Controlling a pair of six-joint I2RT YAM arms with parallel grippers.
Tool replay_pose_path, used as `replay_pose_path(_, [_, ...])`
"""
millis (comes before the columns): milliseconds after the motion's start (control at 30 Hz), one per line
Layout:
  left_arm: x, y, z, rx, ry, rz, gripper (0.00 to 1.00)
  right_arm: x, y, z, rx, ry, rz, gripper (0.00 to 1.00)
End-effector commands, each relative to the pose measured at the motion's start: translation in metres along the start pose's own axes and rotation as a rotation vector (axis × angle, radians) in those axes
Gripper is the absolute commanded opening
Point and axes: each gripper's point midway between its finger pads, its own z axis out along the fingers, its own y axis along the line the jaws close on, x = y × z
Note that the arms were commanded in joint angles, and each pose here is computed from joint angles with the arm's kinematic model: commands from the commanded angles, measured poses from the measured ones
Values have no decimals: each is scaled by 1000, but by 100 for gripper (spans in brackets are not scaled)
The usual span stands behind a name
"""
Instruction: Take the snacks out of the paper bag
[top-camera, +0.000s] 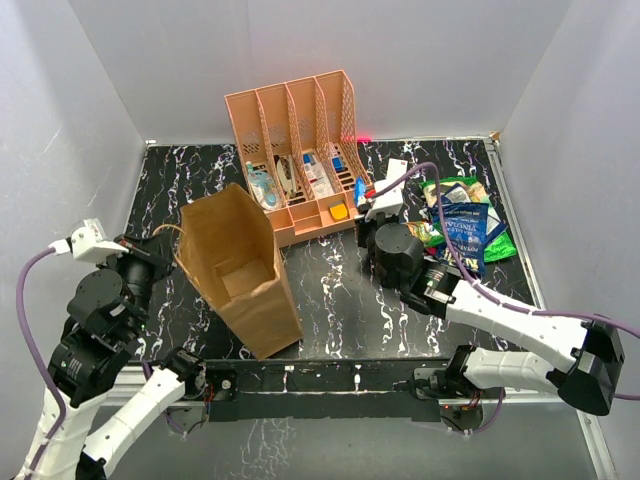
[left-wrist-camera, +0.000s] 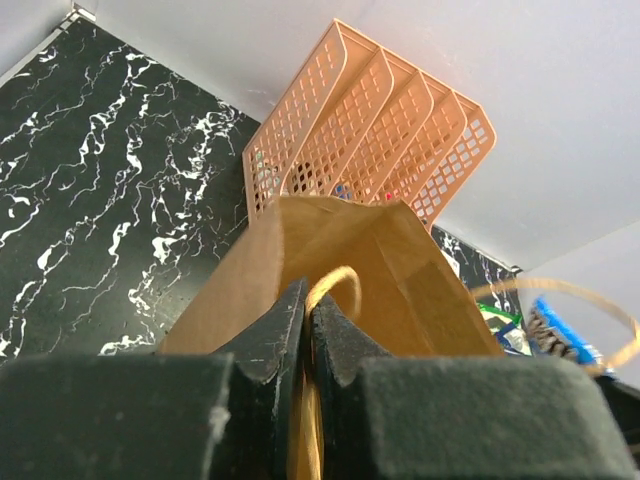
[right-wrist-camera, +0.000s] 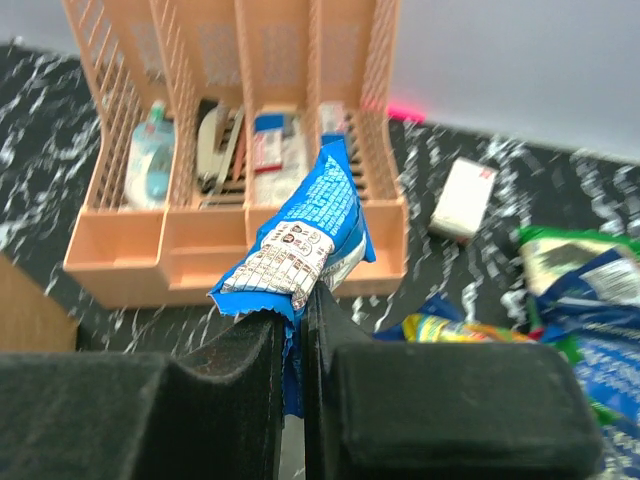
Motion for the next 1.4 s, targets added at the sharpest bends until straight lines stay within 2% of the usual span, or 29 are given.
replay_pose_path(0, [12, 3, -4, 13, 30, -31, 6, 53, 36, -3, -197, 138, 180, 8])
replay_pose_path(167, [22, 2, -6, 37, 70, -29, 12, 115, 46, -10, -253, 258, 259, 8])
replay_pose_path(267, [26, -8, -9, 97, 99, 4, 26, 147, 40, -11, -234, 308, 269, 8])
replay_pose_path(367, [30, -10, -9, 99, 135, 22, 44, 167, 34, -8, -218, 351, 296, 8])
replay_pose_path(500, [26, -11, -11, 89, 151, 58, 56, 191, 17, -4, -151, 406, 338, 8])
replay_pose_path(533, [23, -12, -11, 93, 148, 69, 62, 197, 13, -3, -137, 420, 345, 10])
replay_pose_path(567, [20, -13, -12, 99, 142, 82, 79, 202, 9, -3, -116, 434, 355, 14])
replay_pose_path(600, [16, -14, -13, 108, 133, 102, 93, 206, 4, -3, -91, 446, 358, 20])
replay_pose_path(633, [12, -15, -14, 113, 124, 113, 98, 211, 0, -4, -66, 464, 353, 28])
replay_pose_path(733, [-6, -17, -17, 120, 84, 174, 98, 204, -12, -7, -2, 493, 326, 71])
replay_pose_path(800, [-19, -18, -19, 113, 57, 208, 98, 185, -14, -9, -1, 498, 321, 96])
replay_pose_path(833, [-29, -20, -21, 113, 36, 218, 98, 172, -15, -11, -3, 498, 328, 98])
replay_pose_path(967, [-57, -27, -20, 107, -44, 257, 98, 115, -20, -24, -27, 472, 380, 98])
replay_pose_path(1033, [-69, -33, -18, 118, -86, 272, 98, 78, -21, -30, -95, 397, 366, 98])
replay_pose_path(1167, [-91, -52, -15, 159, -150, 302, 98, -6, -46, -50, -150, 172, 322, 99])
replay_pose_path(1367, [-127, -92, -21, 293, -229, 347, 98, -166, -96, -100, -162, -192, 314, 99])
